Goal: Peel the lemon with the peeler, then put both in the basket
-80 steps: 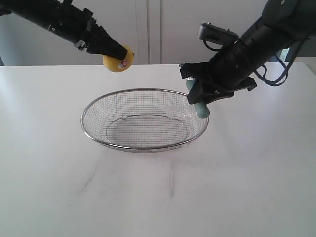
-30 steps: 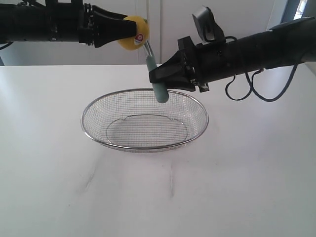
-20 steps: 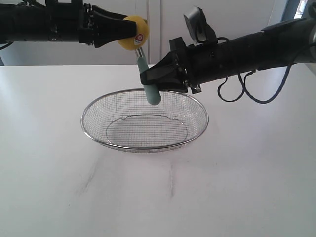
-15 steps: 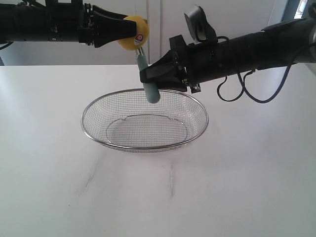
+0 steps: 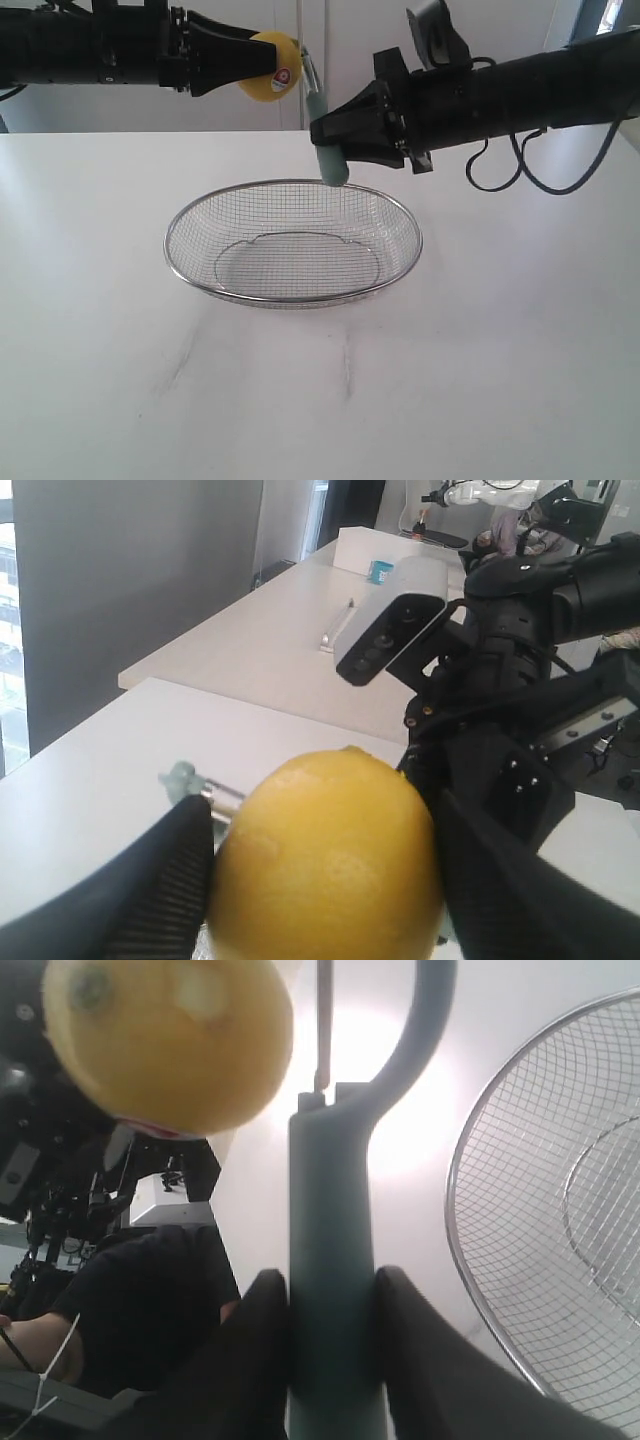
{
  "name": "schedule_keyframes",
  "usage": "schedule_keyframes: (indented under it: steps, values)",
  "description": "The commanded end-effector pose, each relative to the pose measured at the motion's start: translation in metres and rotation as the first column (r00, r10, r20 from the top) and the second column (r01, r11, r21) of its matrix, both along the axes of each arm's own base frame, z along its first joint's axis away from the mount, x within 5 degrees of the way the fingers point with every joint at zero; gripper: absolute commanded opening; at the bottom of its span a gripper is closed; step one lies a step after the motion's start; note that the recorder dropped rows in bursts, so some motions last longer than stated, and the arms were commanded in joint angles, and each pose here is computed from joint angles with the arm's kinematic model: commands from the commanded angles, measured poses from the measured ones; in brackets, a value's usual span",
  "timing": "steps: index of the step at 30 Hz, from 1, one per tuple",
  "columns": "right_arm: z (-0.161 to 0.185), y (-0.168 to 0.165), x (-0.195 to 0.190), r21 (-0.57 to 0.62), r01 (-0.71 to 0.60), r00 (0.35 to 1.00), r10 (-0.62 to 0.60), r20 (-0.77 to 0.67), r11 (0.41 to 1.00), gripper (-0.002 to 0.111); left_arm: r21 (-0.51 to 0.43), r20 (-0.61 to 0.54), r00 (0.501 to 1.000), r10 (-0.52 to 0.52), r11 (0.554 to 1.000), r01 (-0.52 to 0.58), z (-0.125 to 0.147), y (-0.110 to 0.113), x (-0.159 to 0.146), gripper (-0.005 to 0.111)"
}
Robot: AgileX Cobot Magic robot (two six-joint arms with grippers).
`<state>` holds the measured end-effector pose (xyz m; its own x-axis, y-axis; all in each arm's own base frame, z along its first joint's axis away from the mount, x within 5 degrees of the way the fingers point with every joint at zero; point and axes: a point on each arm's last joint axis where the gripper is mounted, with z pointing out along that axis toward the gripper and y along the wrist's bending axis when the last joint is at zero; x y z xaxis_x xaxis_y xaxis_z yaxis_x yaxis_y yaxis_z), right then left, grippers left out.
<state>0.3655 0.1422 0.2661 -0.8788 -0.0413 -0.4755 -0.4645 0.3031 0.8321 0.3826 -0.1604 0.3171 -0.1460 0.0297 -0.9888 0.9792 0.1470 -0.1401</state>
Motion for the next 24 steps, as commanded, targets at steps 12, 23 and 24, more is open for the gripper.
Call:
schedule_keyframes:
  steps: [12, 23, 24]
  values:
    - [0.015, -0.006, -0.004, 0.016, 0.007, 0.999, -0.008, 0.034, 1.0, 0.0, -0.042, 0.012, 1.0, -0.003, 0.999, 0.004, 0.01, -0.001, -0.004, 0.0]
    - [-0.009, -0.003, 0.004, 0.007, 0.004, 1.0, -0.003, -0.027, 1.0, 0.0, -0.043, 0.012, 1.0, -0.007, 0.999, 0.007, 0.01, -0.001, -0.004, 0.0]
    - [-0.01, 0.0, 0.004, 0.004, -0.005, 0.999, 0.005, -0.031, 1.0, 0.0, -0.043, 0.012, 1.0, -0.007, 0.999, 0.007, 0.01, -0.001, -0.004, 0.0]
